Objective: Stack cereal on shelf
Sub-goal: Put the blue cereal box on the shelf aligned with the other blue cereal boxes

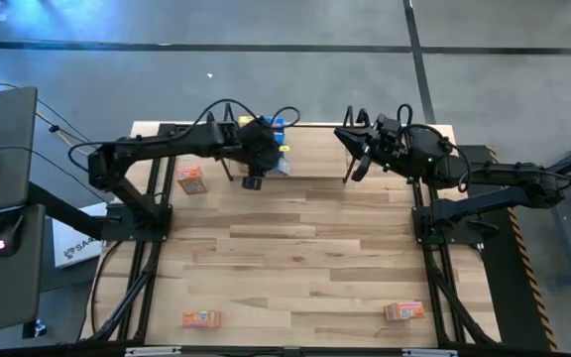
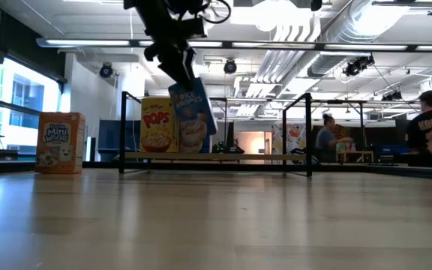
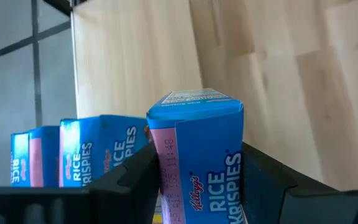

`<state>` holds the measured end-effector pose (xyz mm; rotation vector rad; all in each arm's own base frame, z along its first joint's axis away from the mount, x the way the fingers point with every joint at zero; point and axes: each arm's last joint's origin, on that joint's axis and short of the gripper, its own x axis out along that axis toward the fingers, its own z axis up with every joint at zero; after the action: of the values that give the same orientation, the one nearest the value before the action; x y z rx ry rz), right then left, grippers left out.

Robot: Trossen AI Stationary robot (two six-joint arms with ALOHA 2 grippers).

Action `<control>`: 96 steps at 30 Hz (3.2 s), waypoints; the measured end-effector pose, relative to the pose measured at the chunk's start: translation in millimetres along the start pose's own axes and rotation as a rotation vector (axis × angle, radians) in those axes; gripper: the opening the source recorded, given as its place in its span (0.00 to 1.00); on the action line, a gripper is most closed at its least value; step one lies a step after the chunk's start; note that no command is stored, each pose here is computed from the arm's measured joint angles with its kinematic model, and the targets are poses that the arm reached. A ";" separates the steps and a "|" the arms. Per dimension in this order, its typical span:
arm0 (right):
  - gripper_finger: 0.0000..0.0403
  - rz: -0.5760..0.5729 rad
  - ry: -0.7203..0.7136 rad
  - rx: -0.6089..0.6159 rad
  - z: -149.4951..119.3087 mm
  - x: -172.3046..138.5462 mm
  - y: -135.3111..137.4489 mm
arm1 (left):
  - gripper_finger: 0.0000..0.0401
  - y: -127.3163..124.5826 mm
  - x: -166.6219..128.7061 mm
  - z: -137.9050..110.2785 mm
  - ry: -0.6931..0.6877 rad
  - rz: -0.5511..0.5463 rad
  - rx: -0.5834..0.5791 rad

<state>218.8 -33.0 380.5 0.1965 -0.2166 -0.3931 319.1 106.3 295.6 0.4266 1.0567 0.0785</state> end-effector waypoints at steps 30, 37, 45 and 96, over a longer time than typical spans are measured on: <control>0.00 0.000 -0.002 0.004 0.6 0.0 0.1 | 0.45 -0.3 11.2 -2.3 0.065 0.013 0.056; 0.00 0.000 -0.002 0.004 0.6 0.0 0.1 | 0.52 3.2 11.5 -4.8 0.079 0.032 0.044; 0.00 0.000 -0.002 0.004 0.6 0.0 0.1 | 0.54 3.5 11.5 -4.9 0.082 0.036 0.040; 0.00 -0.300 0.957 -0.131 -203.1 128.7 -45.4 | 0.00 -57.0 -119.8 -113.9 -1.389 0.045 -0.822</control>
<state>368.5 -95.6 197.3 0.2690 0.7868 -0.5669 154.1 56.8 325.6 -0.2766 -0.3938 0.2044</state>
